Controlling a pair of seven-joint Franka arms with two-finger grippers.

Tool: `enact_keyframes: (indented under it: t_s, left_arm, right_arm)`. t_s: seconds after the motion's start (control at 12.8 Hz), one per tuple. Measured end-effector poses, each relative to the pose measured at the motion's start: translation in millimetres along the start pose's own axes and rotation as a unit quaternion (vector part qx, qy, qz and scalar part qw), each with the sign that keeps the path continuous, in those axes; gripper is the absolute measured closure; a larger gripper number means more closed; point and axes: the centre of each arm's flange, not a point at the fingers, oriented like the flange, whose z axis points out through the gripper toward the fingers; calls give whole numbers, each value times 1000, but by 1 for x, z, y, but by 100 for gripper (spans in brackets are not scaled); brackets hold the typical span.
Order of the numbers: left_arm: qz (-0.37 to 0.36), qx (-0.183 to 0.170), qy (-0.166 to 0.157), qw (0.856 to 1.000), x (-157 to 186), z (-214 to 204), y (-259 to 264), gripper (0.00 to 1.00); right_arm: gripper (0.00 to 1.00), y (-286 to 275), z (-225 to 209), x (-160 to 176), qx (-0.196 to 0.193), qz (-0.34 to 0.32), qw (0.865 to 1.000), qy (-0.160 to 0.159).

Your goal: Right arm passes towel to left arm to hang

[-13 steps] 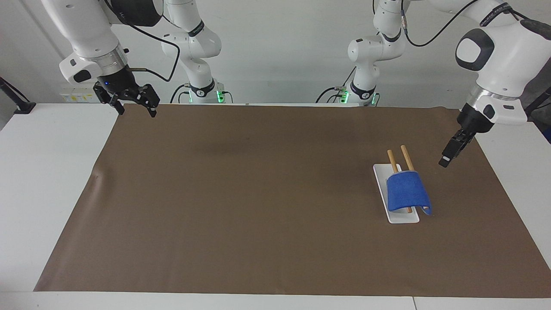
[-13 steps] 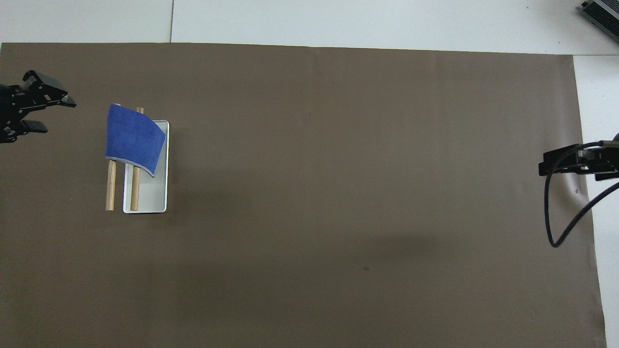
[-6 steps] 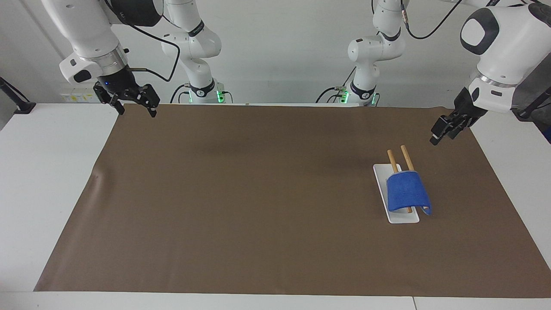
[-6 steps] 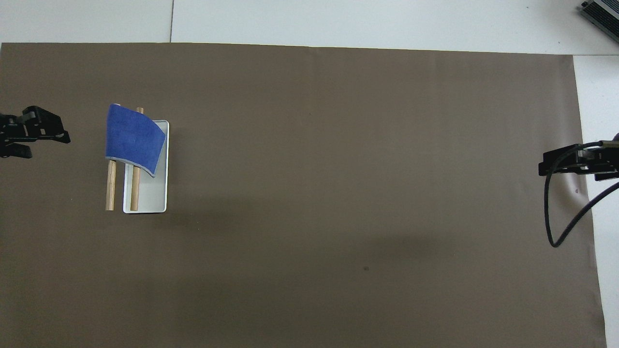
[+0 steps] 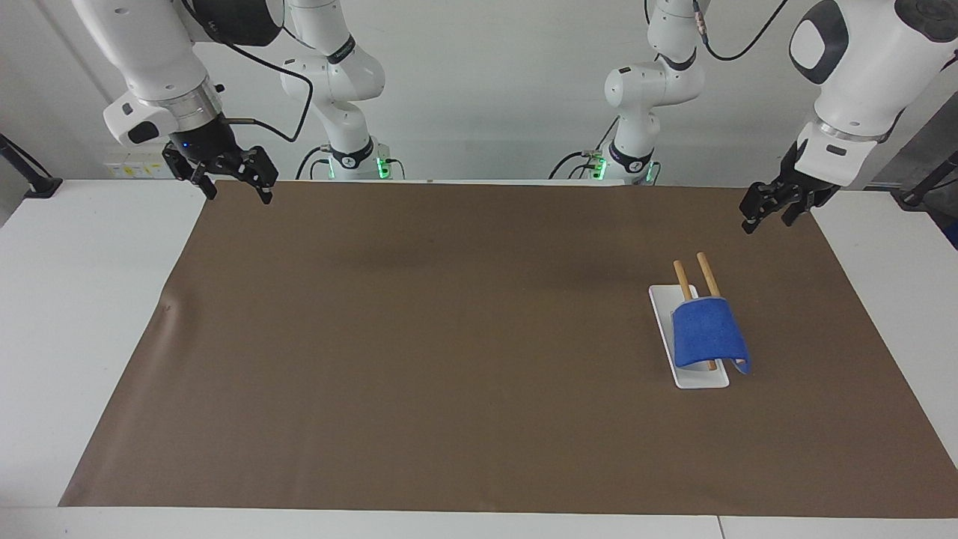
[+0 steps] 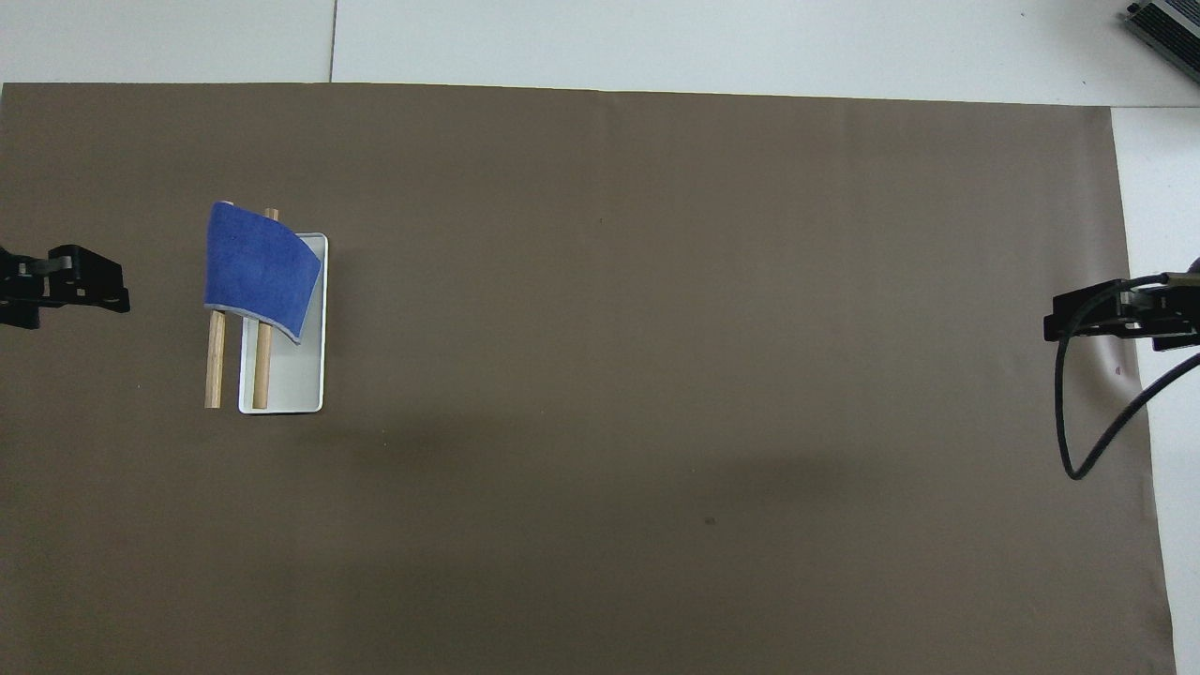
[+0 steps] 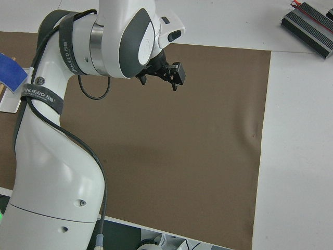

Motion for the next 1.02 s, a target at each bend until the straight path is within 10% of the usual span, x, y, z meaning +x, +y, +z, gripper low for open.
enact_keyframes:
  t_s: [0.39, 1.02]
  left_arm:
    - [9, 2, -2, 1000, -8, -8, 6, 1]
    - [8, 0, 10, 1000, -6, -13, 5, 0]
  right_arm:
    - [0, 0, 0, 0, 0, 0, 1000, 0]
    - [0, 0, 0, 0, 0, 0, 1000, 0]
